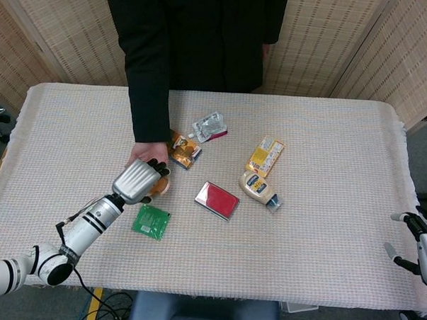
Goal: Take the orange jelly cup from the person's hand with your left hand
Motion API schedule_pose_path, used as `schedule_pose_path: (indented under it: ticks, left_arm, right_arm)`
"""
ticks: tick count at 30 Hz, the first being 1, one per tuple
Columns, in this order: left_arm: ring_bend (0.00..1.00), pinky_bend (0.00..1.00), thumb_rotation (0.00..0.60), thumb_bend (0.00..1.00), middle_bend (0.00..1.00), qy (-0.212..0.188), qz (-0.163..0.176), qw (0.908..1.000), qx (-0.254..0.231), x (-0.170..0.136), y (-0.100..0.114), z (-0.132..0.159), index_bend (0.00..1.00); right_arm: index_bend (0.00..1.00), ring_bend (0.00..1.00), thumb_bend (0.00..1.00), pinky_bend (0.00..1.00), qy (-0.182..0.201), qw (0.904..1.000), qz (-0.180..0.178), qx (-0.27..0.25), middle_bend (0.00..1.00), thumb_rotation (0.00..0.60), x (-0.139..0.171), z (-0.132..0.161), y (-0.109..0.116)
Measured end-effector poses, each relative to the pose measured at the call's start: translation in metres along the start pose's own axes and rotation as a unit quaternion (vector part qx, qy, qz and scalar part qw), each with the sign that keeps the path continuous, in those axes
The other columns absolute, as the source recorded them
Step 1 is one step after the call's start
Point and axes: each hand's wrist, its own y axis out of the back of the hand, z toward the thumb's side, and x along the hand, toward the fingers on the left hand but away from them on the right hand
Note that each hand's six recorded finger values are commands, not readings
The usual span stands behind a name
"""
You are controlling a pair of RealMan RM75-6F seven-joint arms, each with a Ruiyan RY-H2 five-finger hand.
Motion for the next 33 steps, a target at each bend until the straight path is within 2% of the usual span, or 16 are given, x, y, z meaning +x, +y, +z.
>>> schedule_pose_path:
  ticks: [3,9,13,18,25,33]
  left_arm:
    - [0.60,0.92,0.600,0.33,0.61,-0.004,0.002,1.0000,-0.009,0.000,-0.001,-0.001,0.57]
    - [0.62,0.95,0.600,0.33,0.64,-0.013,0.024,0.9995,-0.015,-0.005,0.005,-0.002,0.61]
    - [0.62,0.95,0.600,0.33,0.64,-0.020,0.035,0.9991,-0.013,-0.018,0.012,-0.003,0.60]
    - [0.62,0.95,0.600,0.33,0.64,-0.022,0.031,0.9993,-0.006,-0.039,0.015,-0.006,0.59]
    - [0.62,0.95,0.600,0.33,0.64,-0.012,0.002,0.9999,0.007,-0.083,0.003,-0.013,0.59]
    - [0.62,0.94,0.600,0.33,0.64,-0.002,-0.044,0.9989,0.017,-0.095,-0.031,-0.020,0.61]
  right_arm:
    - [0.30,0.17,0.26,0.19,0.002,1.0000,0.001,0.000,0.31,0.600,-0.001,0.001,-0.001]
    - [0.30,0.17,0.26,0.20,0.006,1.0000,0.002,0.001,0.31,0.600,-0.002,0.005,-0.001]
    - [0.30,0.17,0.26,0.20,0.010,0.9999,0.000,0.001,0.31,0.600,-0.004,0.007,0.000]
    - [0.30,0.17,0.26,0.20,0.017,0.9999,0.002,0.002,0.31,0.600,-0.005,0.011,-0.001]
    - [0.30,0.17,0.26,0.20,0.023,0.9997,0.005,0.001,0.31,0.600,-0.007,0.015,-0.002]
    - [0.30,0.17,0.26,0.20,0.023,0.9997,0.005,0.001,0.31,0.600,-0.007,0.014,-0.002]
